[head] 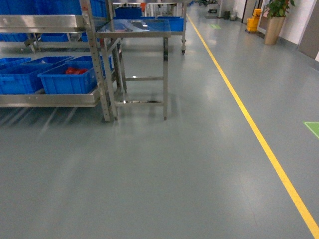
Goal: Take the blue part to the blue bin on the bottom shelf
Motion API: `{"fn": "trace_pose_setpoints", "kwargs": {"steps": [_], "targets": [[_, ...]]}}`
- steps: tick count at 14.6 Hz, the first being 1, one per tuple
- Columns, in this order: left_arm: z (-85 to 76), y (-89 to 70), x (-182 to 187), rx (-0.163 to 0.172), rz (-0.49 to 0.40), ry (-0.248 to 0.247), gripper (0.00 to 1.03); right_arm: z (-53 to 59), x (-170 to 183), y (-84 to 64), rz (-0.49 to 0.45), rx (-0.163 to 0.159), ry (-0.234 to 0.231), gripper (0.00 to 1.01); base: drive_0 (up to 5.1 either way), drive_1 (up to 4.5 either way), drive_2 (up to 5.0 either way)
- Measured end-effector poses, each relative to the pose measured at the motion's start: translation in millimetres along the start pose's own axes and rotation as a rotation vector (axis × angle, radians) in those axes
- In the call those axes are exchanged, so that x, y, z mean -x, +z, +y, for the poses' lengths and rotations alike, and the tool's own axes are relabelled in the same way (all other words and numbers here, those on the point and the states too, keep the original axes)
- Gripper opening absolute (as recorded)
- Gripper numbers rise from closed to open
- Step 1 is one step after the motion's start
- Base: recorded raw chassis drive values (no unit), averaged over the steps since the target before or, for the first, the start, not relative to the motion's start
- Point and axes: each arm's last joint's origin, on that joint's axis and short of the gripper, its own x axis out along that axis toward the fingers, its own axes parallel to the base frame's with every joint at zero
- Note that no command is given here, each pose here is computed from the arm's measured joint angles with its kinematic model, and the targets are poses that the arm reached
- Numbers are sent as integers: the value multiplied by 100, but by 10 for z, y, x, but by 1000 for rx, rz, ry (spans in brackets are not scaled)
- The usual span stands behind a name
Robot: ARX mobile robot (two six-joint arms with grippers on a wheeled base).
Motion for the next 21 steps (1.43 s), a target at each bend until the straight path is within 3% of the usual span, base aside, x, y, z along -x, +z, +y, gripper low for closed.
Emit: {"fn": "trace_pose_setpoints", "kwargs": {"steps": [21], "targets": [[1,3,1,0,-3,1,44,0,0,-6,6,0,0,98,0,423,-422]]}}
